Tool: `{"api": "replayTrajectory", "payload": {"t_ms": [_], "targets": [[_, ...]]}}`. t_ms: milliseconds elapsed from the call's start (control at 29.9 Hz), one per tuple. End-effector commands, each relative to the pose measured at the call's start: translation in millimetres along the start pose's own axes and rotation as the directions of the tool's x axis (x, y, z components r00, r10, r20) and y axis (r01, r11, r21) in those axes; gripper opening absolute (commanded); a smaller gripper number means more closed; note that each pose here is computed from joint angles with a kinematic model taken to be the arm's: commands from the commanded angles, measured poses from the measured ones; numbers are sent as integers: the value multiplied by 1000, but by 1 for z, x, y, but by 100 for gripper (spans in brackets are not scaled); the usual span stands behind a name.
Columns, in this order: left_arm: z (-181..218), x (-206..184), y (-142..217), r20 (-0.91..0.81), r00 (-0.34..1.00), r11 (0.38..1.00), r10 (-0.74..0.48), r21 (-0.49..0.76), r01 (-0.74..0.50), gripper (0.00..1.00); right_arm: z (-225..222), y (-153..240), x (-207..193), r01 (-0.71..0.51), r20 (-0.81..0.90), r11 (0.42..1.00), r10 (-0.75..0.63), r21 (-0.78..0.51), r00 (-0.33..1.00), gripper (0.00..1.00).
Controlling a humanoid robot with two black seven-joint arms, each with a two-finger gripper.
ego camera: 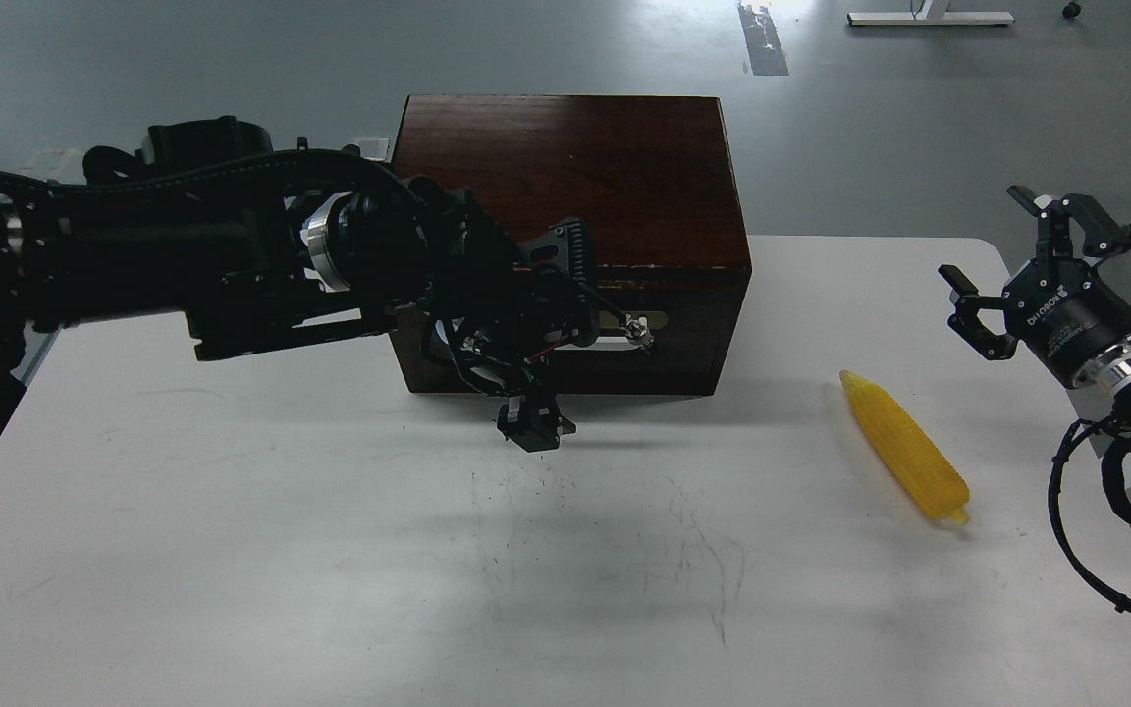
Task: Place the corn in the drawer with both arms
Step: 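Pull the drawer out toward the robot with the left gripper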
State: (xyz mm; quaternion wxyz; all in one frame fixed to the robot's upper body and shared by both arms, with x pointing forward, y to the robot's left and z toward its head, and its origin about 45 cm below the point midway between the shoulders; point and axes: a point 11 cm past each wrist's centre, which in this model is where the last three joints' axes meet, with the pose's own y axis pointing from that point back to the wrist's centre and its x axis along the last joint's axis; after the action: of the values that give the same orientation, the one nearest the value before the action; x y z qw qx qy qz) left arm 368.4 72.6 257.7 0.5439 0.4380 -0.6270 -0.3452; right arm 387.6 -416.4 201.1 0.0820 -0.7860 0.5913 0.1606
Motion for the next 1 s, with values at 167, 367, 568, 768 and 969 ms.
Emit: {"api": "replayTrajectory", "payload": {"t_ms": [167,367,568,768,969], "targets": [[17,-1,3,24,1000,999,11,-45,-10,99,0,0,0,-1,-1,1000,1,0,1000,100],[30,-2,6,39,999,997,22,-80,-18,99,-1,0,0,-1,0,1000,1,2,1000,100],[43,-4,11,52,998,993,34,-113,-28,99,0,0,0,-1,-1,1000,1,0,1000,100],[55,-8,16,59,997,989,46,-140,-37,99,-1,0,0,-1,-1,1000,1,0,1000,100],[62,-6,16,71,996,987,51,-159,-40,99,-2,1,0,2,-2,1000,-2,1,1000,100]]}}
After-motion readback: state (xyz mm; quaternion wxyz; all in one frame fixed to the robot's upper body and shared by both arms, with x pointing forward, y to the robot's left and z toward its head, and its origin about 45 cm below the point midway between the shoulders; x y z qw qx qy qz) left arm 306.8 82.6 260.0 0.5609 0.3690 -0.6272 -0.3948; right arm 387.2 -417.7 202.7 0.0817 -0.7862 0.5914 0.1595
